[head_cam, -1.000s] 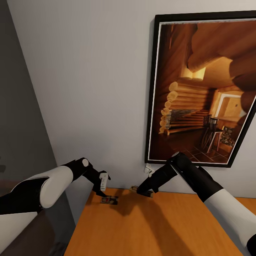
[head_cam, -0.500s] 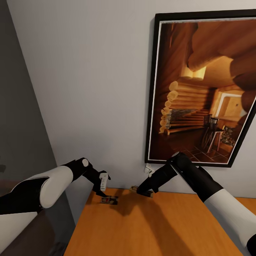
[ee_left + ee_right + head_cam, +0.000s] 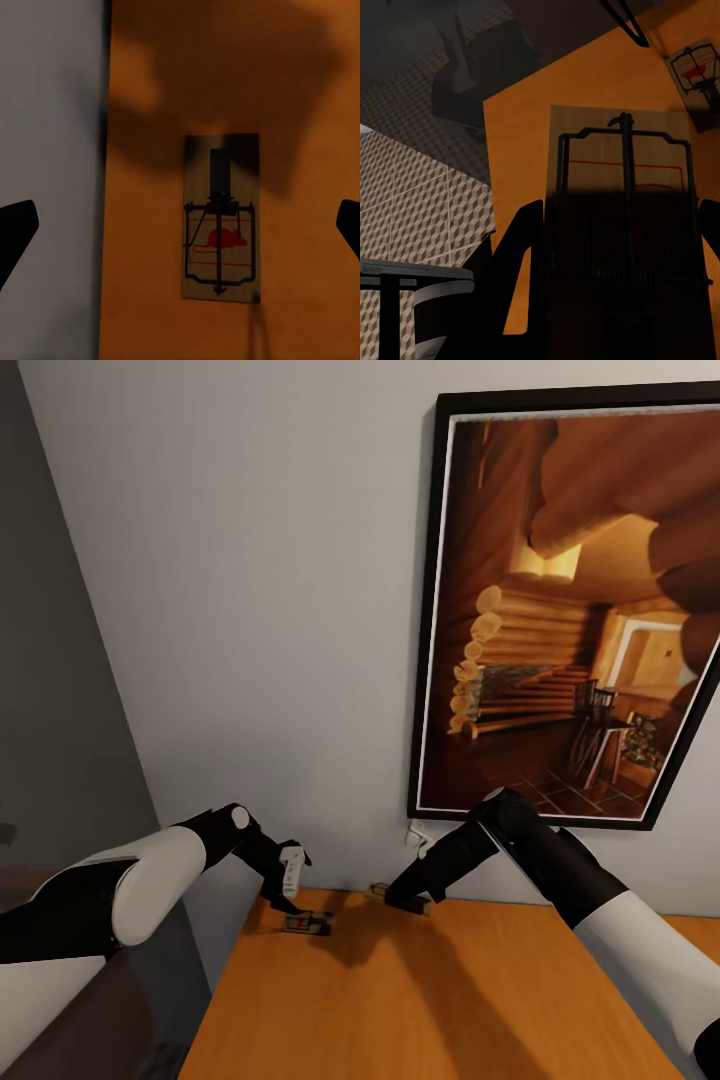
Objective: Take the four mousetraps from the cabinet in the bathroom and place them on the bathroom floor. Make sure all four end up on the same floor surface, and ensure that at least two of them are either under or directly next to the same bathroom sink.
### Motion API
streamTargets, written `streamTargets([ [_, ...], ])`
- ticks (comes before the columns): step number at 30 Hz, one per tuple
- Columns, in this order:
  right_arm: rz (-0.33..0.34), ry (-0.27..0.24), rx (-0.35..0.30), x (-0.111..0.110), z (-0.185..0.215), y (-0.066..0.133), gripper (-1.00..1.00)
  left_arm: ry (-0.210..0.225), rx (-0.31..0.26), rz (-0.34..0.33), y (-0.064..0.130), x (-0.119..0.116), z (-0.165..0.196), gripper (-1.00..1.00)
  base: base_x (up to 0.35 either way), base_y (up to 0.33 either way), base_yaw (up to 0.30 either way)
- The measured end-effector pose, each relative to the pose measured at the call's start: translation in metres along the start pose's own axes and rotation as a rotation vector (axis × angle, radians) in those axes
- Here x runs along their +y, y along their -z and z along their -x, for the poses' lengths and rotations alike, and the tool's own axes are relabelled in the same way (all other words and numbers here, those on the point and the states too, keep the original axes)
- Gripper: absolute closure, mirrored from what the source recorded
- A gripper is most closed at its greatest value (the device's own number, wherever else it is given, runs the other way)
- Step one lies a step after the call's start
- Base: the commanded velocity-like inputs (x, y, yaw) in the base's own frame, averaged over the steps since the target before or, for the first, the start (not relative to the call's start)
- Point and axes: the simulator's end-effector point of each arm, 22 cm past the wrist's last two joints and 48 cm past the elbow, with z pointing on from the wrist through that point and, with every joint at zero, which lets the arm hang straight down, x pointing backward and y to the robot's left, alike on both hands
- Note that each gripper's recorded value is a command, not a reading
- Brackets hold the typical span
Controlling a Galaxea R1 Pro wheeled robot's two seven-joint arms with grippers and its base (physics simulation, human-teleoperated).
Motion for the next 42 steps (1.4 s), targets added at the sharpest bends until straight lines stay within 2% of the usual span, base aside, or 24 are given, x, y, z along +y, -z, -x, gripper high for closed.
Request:
streamTargets([
  [32, 0.000, 0.000, 0.000, 0.000, 0.000, 0.000, 1.00, -0.010, -0.013, -0.007, -0.004, -0.002, 0.008, -1.00, 0.000, 0.000, 0.000],
  [42, 0.000, 0.000, 0.000, 0.000, 0.000, 0.000, 1.00, -0.021, -0.027, -0.024, -0.010, -0.006, 0.019, -1.00, 0.000, 0.000, 0.000],
])
